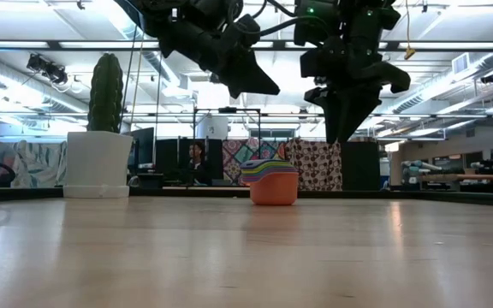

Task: Nest measuring cups in basket
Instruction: Put the stacked measuring cups into the transparent bin

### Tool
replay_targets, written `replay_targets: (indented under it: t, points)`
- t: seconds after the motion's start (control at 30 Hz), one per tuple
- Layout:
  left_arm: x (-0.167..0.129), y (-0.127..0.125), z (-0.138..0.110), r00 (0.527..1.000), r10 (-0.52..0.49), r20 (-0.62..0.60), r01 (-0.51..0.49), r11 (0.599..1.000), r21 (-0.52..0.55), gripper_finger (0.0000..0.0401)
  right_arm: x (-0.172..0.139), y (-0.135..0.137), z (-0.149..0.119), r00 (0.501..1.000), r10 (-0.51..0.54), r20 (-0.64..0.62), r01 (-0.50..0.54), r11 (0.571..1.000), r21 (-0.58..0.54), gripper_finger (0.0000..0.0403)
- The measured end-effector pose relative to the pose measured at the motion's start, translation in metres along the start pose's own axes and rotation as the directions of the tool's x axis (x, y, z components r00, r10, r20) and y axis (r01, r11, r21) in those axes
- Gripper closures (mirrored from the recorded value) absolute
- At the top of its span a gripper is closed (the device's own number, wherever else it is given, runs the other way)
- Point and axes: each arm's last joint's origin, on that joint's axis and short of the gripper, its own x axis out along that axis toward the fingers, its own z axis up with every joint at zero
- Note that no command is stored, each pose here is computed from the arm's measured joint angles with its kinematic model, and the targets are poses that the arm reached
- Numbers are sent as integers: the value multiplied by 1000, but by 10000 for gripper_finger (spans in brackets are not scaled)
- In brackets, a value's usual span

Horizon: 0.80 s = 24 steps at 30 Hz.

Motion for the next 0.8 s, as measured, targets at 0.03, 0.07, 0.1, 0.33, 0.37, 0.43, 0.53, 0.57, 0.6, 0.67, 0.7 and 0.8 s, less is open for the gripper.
replay_targets:
  t: [0.03, 0.07, 0.1, 0.33, 0.37, 0.43, 0.53, 0.57, 0.6, 0.67, 0.7, 0.8]
  points:
    - [0, 0, 0, 1000, 0, 0, 0, 1000, 0, 380, 0, -1, 0, 1000, -1, 0, 1, 1000, 3, 272]
    - [0, 0, 0, 1000, 0, 0, 0, 1000, 0, 380, 0, -2, -1, 1000, -2, -1, 2, 1000, 5, 272]
    - [0, 0, 0, 1000, 0, 0, 0, 1000, 0, 380, 0, -2, -1, 1000, -2, -1, 2, 1000, 8, 272]
    - [1, -2, 0, 1000, -5, -5, 5, 997, -81, 380, 0, -9, -5, 1000, -9, -4, 10, 999, 32, 272]
    - [0, -2, -1, 1000, -7, -15, 6, 996, -85, 380, 0, -10, -5, 1000, -10, -5, 10, 999, 34, 272]
    - [0, -3, -6, 998, -14, -63, 8, 995, -100, 380, 0, -11, -6, 1000, -12, -6, 12, 999, 39, 272]
    - [-1, -5, -17, 984, -33, -173, 10, 991, -130, 380, 0, -13, -7, 1000, -13, -7, 13, 999, 45, 273]
    - [-2, -6, -21, 975, -41, -216, 10, 989, -144, 380, 0, -14, -7, 1000, -14, -7, 14, 999, 47, 273]
    - [-3, -6, -25, 965, -49, -259, 6, 986, -165, 380, 0, -14, -8, 1000, -14, -8, 15, 999, 49, 273]
    - [-5, -8, -32, 943, -62, -328, -9, 977, -211, 380, 0, -14, -8, 1000, -14, -8, 15, 999, 49, 272]
    - [-6, -8, -35, 933, -69, -354, -16, 972, -233, 380, 0, -14, -8, 1000, -14, -8, 15, 999, 49, 272]
    - [-9, -9, -41, 906, -81, -415, -51, 954, -297, 375, 0, -14, -8, 1000, -14, -7, 15, 999, 49, 273]
